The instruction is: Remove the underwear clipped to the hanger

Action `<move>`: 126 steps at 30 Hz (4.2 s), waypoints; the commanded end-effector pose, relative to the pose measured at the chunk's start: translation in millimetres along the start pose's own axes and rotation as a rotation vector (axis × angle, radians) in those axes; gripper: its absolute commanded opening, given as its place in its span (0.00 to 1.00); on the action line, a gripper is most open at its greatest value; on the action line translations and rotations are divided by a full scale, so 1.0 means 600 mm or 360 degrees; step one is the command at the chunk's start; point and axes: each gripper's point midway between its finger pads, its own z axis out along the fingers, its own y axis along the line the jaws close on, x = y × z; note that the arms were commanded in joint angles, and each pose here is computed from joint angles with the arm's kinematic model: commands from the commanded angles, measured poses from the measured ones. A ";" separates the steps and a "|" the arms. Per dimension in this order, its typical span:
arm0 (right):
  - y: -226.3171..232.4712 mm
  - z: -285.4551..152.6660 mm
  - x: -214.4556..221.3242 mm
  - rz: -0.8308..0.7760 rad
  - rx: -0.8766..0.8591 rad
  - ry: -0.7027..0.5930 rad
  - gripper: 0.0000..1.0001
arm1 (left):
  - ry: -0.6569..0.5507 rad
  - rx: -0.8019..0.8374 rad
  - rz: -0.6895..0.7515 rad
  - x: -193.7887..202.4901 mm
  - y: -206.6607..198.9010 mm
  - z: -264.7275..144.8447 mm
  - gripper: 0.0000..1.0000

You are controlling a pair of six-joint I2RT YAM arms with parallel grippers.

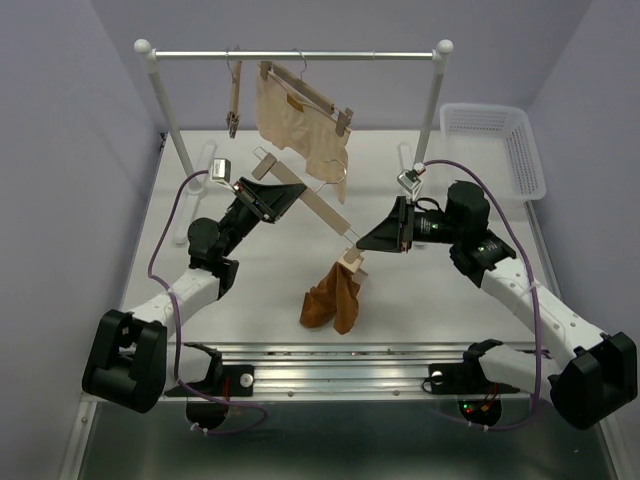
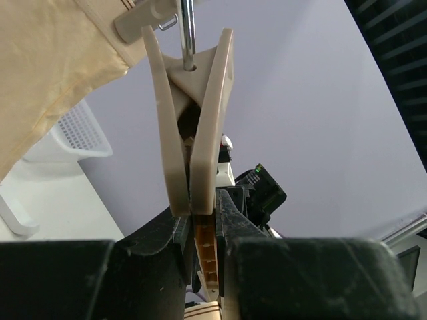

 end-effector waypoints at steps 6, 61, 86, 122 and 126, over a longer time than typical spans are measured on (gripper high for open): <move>0.039 -0.001 -0.027 -0.0133 -0.0123 -0.0103 0.29 | -0.0083 0.0993 0.0468 0.005 -0.239 -0.058 0.00; 0.068 0.012 -0.094 -0.0091 -0.0166 -0.0304 0.07 | 0.0522 0.0206 0.0816 0.139 -0.071 -0.081 0.99; 0.080 0.013 -0.110 -0.0090 -0.0181 -0.0338 0.07 | 0.0717 0.0192 0.1074 0.208 -0.039 -0.042 0.99; 0.068 0.003 -0.130 -0.0212 -0.0095 -0.0531 0.01 | 0.0604 0.0010 0.1028 0.196 -0.027 -0.063 0.00; 0.068 -0.002 -0.139 -0.0217 -0.0073 -0.0594 0.01 | 0.0612 -0.0003 0.1014 0.197 -0.022 -0.058 0.00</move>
